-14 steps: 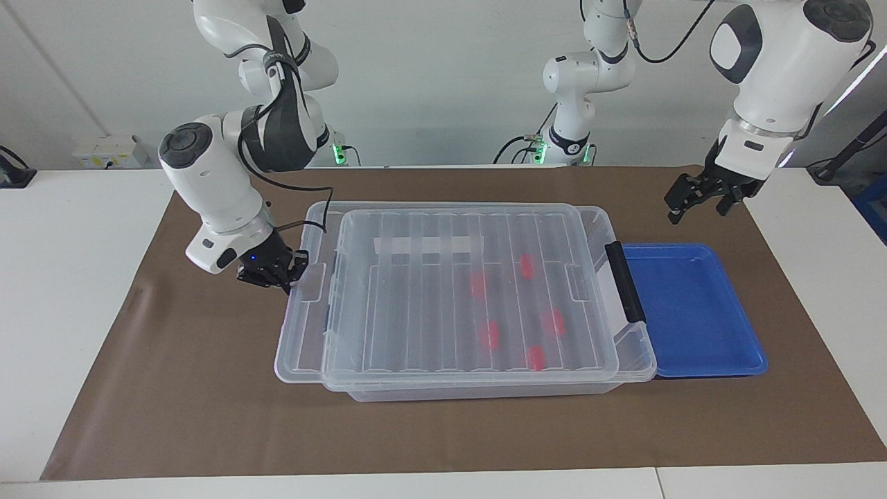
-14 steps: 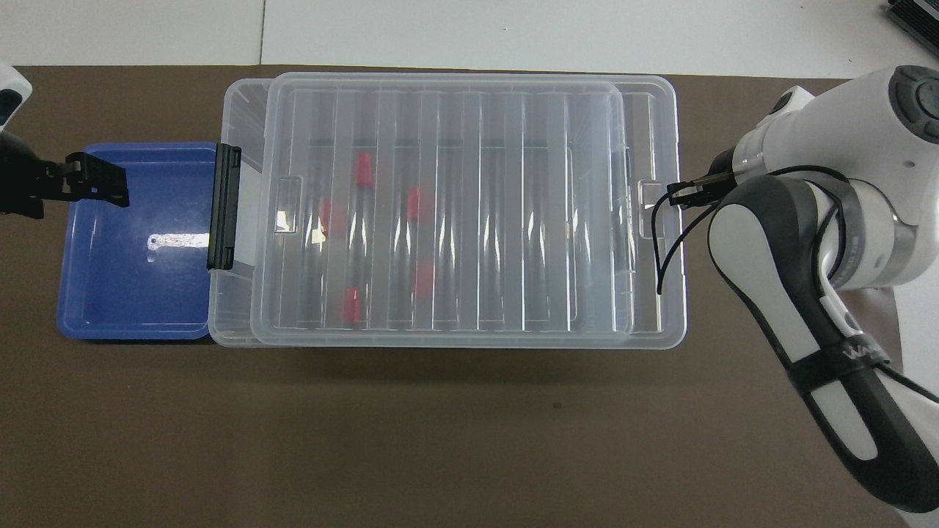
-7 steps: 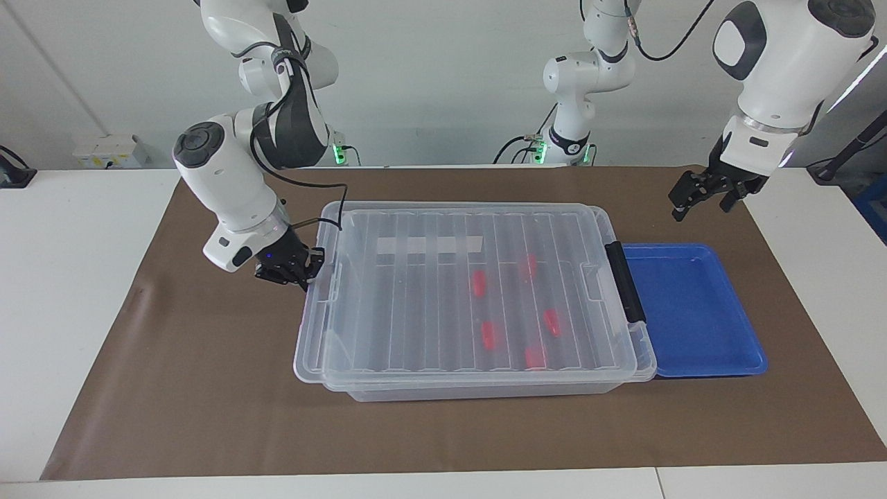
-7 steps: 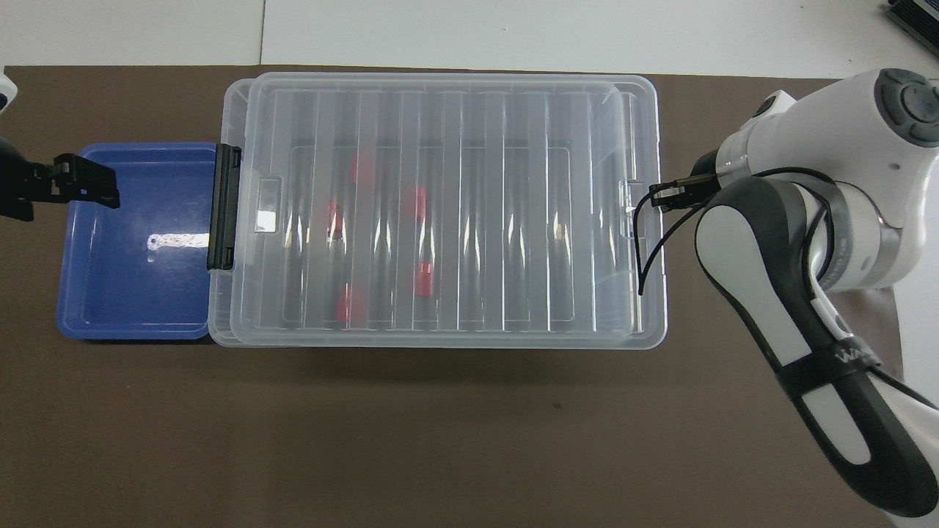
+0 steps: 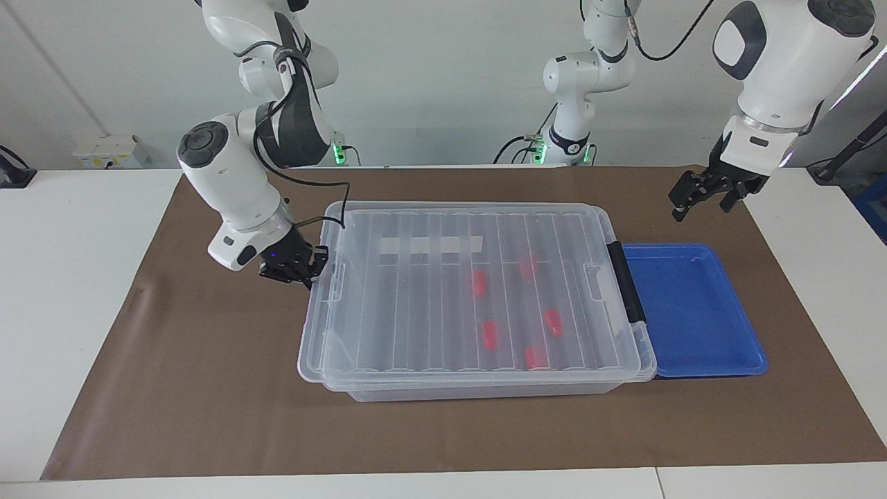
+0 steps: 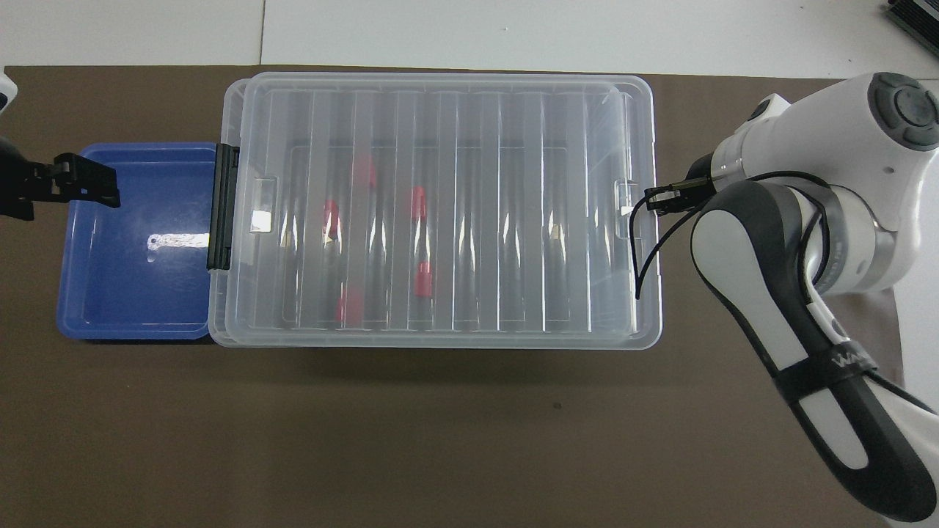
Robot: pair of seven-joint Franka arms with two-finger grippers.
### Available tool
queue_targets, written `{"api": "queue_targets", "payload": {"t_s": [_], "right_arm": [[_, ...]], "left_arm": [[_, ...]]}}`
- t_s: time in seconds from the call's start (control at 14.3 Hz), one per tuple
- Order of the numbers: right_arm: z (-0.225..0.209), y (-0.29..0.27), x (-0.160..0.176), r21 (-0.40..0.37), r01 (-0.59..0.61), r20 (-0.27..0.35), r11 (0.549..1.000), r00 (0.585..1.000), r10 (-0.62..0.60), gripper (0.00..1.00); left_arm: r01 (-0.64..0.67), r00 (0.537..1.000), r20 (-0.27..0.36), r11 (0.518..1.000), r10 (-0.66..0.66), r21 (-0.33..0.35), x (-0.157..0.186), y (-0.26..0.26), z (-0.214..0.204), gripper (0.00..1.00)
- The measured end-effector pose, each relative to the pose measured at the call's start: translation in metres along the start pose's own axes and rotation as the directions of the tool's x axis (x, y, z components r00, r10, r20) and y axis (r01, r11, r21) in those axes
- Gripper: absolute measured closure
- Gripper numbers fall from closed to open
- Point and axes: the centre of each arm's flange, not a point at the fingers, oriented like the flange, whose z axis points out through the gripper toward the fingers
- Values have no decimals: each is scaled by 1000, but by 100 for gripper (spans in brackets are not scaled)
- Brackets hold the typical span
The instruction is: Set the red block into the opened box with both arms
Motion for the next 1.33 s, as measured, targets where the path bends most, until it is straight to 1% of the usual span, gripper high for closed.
{"api": "queue_targets", "payload": {"t_s": [0.28,0.63,0.7,0.77,0.91,0.98,1.12,1.19,1.33], "right_arm": [[2,0,-2,15,-8,4,1000,1000,8,99],[3,-1,-2,32,-18,6,999,1000,18,99],[3,2,-2,30,-22,5,999,1000,22,91],[1,9,-2,15,-26,1,1000,1000,26,81],[-13,31,-1,-66,-26,-19,997,999,25,62],[-25,41,-2,-113,-48,-36,992,998,44,50],[-54,54,-9,-186,-104,-62,977,994,94,30],[-69,57,-16,-202,-124,-61,971,992,114,20],[-101,63,-31,-211,-156,-50,965,988,149,0]], "left_arm": [[-1,1000,0,1000,1,-1,0,1,0,0],[29,1000,5,999,-29,-25,2,-12,1,0],[33,999,6,999,-33,-26,2,-15,1,0],[36,999,6,999,-35,-26,2,-16,1,0],[37,999,6,999,-37,-26,2,-17,1,0],[36,999,6,999,-36,-26,2,-17,1,0],[35,999,6,999,-35,-26,2,-16,1,0],[35,999,6,999,-34,-27,2,-16,1,0],[33,999,6,999,-32,-27,2,-15,1,0]]}}
